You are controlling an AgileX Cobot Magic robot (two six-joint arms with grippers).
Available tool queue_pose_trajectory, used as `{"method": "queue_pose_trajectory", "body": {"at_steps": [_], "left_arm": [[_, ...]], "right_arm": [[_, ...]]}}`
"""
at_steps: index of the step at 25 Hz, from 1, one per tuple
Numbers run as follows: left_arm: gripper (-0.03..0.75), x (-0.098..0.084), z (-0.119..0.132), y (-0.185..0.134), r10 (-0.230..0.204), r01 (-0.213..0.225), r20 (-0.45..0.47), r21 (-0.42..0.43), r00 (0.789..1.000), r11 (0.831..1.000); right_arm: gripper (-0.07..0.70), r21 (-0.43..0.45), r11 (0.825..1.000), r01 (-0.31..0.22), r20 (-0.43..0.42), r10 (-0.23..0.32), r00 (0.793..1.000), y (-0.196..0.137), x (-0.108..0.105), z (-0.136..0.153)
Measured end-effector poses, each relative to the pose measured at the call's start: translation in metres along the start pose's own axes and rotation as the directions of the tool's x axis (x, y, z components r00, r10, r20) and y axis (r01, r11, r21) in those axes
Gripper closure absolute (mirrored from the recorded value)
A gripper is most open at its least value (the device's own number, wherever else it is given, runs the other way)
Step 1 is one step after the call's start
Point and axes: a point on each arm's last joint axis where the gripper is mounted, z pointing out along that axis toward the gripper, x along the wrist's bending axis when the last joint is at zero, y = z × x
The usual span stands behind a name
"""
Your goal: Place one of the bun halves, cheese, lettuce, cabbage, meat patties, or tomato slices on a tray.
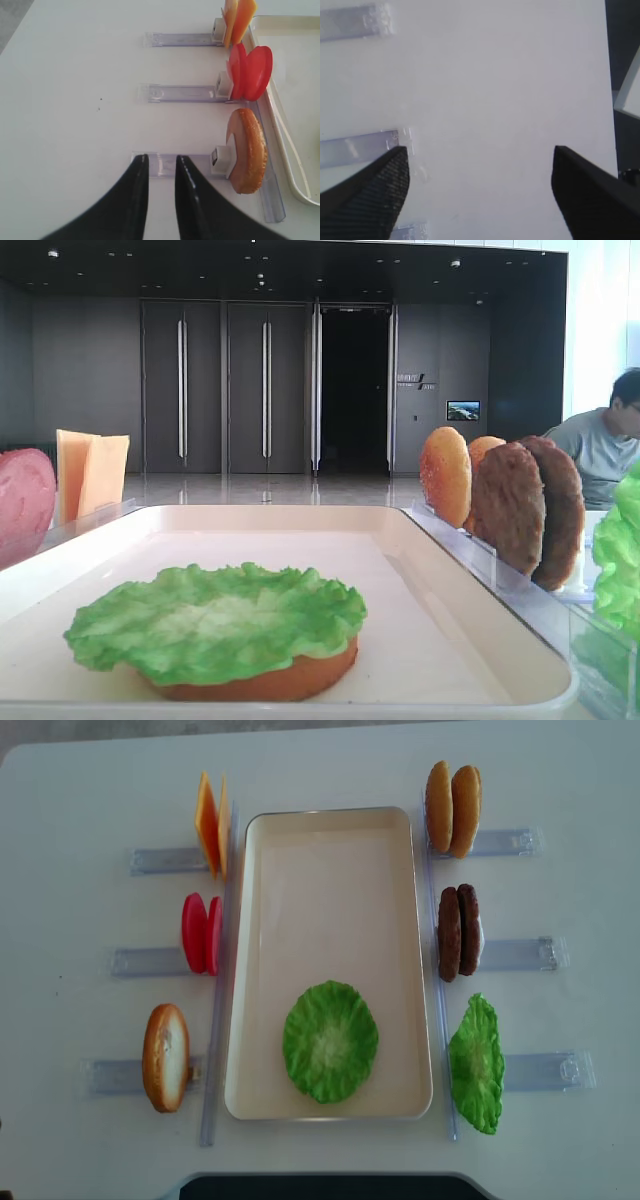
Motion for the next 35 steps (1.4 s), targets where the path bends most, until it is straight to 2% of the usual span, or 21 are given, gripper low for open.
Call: {"method": "queue_pose_trajectory", "body": {"at_steps": [4,7,10,16,18,20,25,28,32,35], "left_arm": [[0.575,0.0,0.0,0.0,0.0,0.0,0.0,0.0,1.0,1.0],[0.575,0.0,0.0,0.0,0.0,0.0,0.0,0.0,1.0,1.0],[0.575,0.0,0.0,0.0,0.0,0.0,0.0,0.0,1.0,1.0],[0.575,0.0,0.0,0.0,0.0,0.0,0.0,0.0,1.0,1.0],[0.575,0.0,0.0,0.0,0.0,0.0,0.0,0.0,1.0,1.0],[0.575,0.0,0.0,0.0,0.0,0.0,0.0,0.0,1.0,1.0],[0.575,0.0,0.0,0.0,0.0,0.0,0.0,0.0,1.0,1.0],[0.575,0.0,0.0,0.0,0.0,0.0,0.0,0.0,1.0,1.0],[0.575,0.0,0.0,0.0,0.0,0.0,0.0,0.0,1.0,1.0],[0.575,0.0,0.0,0.0,0.0,0.0,0.0,0.0,1.0,1.0]], "right_arm": [[0.078,-0.125,0.992,0.008,-0.007,-0.009,1.0,-0.016,0.002,-0.042],[0.078,-0.233,0.972,0.019,-0.009,-0.022,1.0,-0.034,0.003,-0.077],[0.078,-0.344,0.939,0.026,-0.01,-0.031,0.999,-0.059,0.002,-0.112],[0.078,-0.474,0.88,0.017,-0.012,-0.027,1.0,-0.112,-0.005,-0.147],[0.078,-0.527,0.85,0.025,-0.008,-0.034,0.999,-0.139,-0.008,-0.158],[0.078,-0.556,0.831,0.032,-0.001,-0.039,0.999,-0.158,-0.01,-0.162],[0.078,-0.6,0.799,0.038,0.005,-0.044,0.999,-0.195,-0.012,-0.161],[0.078,-0.63,0.775,0.048,0.013,-0.052,0.999,-0.215,-0.014,-0.16],[0.078,-0.671,0.741,0.038,-0.007,-0.057,0.998,-0.241,-0.013,-0.159],[0.078,-0.699,0.713,0.058,-0.02,-0.1,0.995,-0.258,-0.01,-0.155]]}}
